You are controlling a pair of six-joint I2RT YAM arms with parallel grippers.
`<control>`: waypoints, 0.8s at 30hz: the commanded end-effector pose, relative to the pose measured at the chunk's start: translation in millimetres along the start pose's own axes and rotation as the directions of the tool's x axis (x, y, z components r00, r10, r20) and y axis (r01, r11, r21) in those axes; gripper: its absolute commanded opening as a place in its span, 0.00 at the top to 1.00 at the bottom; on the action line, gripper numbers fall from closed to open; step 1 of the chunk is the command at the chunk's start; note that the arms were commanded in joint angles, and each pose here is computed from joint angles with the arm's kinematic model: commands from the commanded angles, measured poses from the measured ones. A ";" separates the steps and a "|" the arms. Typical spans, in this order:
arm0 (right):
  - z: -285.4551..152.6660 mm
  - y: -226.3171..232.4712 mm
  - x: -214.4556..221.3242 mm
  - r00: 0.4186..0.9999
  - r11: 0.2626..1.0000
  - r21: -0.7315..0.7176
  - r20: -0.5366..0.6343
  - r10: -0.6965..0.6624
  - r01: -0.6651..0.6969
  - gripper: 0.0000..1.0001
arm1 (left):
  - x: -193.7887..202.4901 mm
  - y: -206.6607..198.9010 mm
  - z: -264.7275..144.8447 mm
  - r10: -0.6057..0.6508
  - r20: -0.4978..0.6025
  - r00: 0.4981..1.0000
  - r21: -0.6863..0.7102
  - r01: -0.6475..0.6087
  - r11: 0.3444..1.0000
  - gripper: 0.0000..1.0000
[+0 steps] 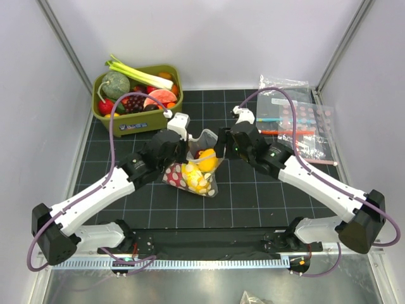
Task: Place the food in the zip-top bag and seal the zipper
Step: Adjust the zipper food storage bag at the center of the board.
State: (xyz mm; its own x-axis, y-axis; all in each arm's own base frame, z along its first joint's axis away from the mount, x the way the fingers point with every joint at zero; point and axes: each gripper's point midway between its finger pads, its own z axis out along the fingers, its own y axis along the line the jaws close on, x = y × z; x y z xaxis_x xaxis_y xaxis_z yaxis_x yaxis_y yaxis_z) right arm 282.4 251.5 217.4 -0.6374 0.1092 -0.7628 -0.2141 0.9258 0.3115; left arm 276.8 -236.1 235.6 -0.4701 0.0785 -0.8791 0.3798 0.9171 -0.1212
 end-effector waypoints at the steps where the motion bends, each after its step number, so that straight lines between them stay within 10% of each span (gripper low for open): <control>1: -18.3 1.1 -28.7 0.992 1.000 -0.020 0.124 -0.008 0.011 0.32 | -34.6 -8.2 -12.6 -0.050 0.138 0.989 0.060 0.043 0.997 1.00; 17: 12.3 8.8 -7.3 0.995 0.995 -0.029 0.031 -0.092 0.093 0.41 | -38.9 -3.5 -24.6 -0.060 0.204 0.977 0.074 0.046 0.996 1.00; 24: 8.2 14.3 -4.0 0.995 0.994 -0.049 0.002 -0.101 0.101 0.89 | -38.7 -0.2 -21.0 -0.080 0.205 0.976 0.049 0.072 0.996 1.00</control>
State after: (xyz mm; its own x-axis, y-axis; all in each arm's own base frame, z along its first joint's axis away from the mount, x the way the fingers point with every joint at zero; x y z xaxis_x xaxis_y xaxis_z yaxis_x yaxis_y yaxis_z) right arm 288.8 255.2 188.3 -0.6521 -0.0146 -0.7580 -0.2660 0.9407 0.2107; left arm 265.9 -226.7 246.2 -0.4168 0.0236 -0.9087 0.3978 0.9036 -0.1590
